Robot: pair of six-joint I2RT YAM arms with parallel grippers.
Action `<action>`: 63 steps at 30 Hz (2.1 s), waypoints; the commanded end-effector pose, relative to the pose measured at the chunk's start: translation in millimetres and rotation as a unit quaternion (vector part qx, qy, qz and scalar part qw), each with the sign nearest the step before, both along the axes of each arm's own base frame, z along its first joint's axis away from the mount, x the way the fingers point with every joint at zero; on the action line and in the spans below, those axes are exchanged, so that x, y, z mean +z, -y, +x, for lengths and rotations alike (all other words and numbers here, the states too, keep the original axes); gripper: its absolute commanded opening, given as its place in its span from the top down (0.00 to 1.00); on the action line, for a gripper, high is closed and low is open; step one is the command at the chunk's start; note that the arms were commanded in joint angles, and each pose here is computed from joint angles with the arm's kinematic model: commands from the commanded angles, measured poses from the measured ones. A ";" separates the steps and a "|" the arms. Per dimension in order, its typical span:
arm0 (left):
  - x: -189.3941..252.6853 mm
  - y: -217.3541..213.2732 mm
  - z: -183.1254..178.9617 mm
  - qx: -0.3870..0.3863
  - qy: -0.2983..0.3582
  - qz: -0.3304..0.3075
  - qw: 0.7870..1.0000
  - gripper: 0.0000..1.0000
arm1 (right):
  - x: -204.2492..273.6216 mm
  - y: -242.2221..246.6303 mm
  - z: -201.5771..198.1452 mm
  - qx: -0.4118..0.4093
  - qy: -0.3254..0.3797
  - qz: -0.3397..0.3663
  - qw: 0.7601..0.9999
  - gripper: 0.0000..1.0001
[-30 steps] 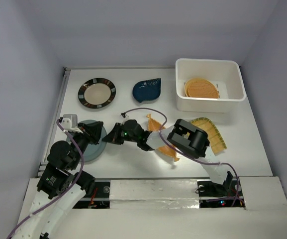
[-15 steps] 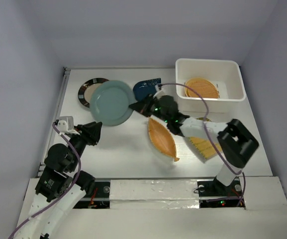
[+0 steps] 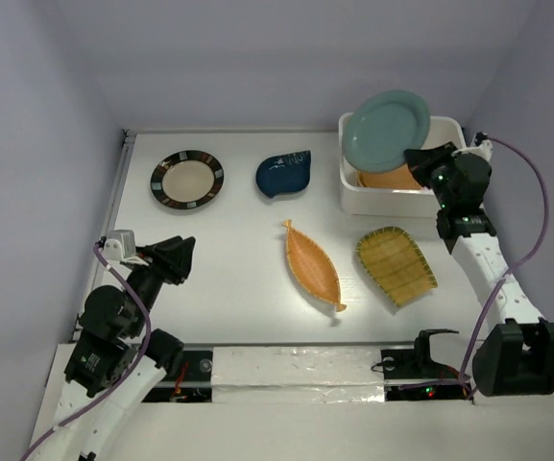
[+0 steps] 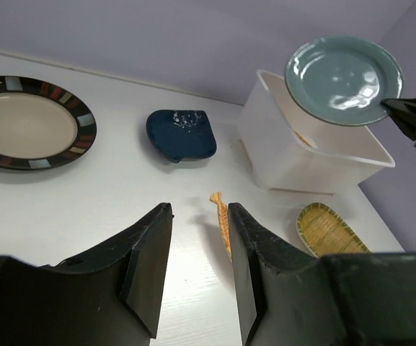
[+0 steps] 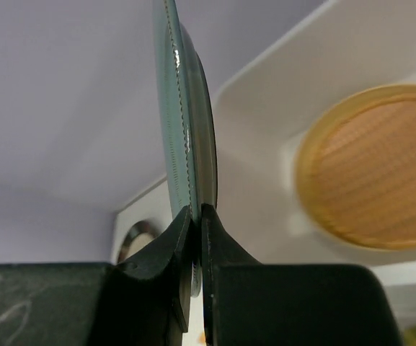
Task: Place the plates into the plastic bin on the countertop
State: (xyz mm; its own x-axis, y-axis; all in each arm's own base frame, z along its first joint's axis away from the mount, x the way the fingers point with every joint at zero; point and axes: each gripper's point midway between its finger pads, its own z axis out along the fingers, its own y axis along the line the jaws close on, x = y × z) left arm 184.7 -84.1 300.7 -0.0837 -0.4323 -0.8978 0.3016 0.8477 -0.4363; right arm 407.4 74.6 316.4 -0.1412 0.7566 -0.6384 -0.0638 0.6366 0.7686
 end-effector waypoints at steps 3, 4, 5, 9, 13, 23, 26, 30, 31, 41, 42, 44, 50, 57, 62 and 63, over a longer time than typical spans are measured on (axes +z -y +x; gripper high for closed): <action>24.1 -1.3 -7.7 -0.007 0.037 -0.021 0.999 0.65 | 25.4 31.3 2.3 0.003 0.002 -0.059 0.998 1.00; 24.3 -1.3 -8.1 -0.007 0.038 -0.021 0.999 0.65 | 24.1 42.6 4.5 -0.008 -0.003 -0.063 0.998 1.00; 24.8 -1.9 -8.6 -0.007 0.039 -0.022 0.999 0.65 | 27.4 47.4 6.1 -0.011 0.000 -0.068 0.998 1.00; 24.8 -0.3 -9.6 -0.011 0.038 -0.024 0.999 0.65 | 16.4 60.4 19.9 -0.009 -0.023 -0.075 0.997 1.00; 25.3 -0.7 -10.2 -0.011 0.040 -0.024 0.999 0.65 | -1.5 62.1 37.2 0.013 -0.050 -0.074 0.996 1.00; 24.8 -0.3 -9.6 -0.011 0.038 -0.024 0.999 0.65 | -80.0 76.2 65.9 0.022 -0.151 -0.064 0.986 1.00; 24.9 0.1 -9.5 -0.012 0.038 -0.023 0.999 0.64 | -96.8 85.8 65.2 0.001 -0.180 -0.077 0.981 0.96; 21.5 2.7 -7.2 -0.015 0.030 -0.021 0.999 0.64 | -119.4 104.9 61.7 -0.041 -0.220 -0.106 0.969 0.80; 21.1 3.1 -6.2 -0.014 0.027 -0.020 0.999 0.64 | -124.0 108.9 59.6 -0.051 -0.229 -0.111 0.966 0.78; 1.7 17.4 13.6 -0.018 -0.026 0.003 0.999 0.65 | -125.5 134.5 50.9 -0.102 -0.256 -0.162 0.948 0.35; -0.4 18.9 15.2 -0.019 -0.032 0.004 0.999 0.65 | -119.5 134.2 49.5 -0.104 -0.248 -0.162 0.949 0.33; -4.0 24.9 21.1 -0.021 -0.052 0.000 0.998 0.65 | -103.6 131.4 45.9 -0.108 -0.219 -0.156 0.957 0.30; -13.6 48.2 40.1 -0.038 -0.094 -0.033 0.994 0.72 | -21.5 99.6 9.2 -0.086 -0.083 -0.121 0.986 0.33; -38.2 56.2 75.0 0.015 -0.126 -0.129 0.984 1.00 | 33.8 -11.7 -68.3 0.052 0.080 -0.069 0.993 1.00; -73.5 52.3 107.7 0.085 -0.161 -0.161 0.970 1.00 | 22.5 -84.7 -105.2 0.167 0.103 -0.058 0.979 1.00; -78.8 45.9 115.4 0.107 -0.165 -0.162 0.967 1.00 | 19.1 -95.9 -110.2 0.186 0.105 -0.056 0.975 1.00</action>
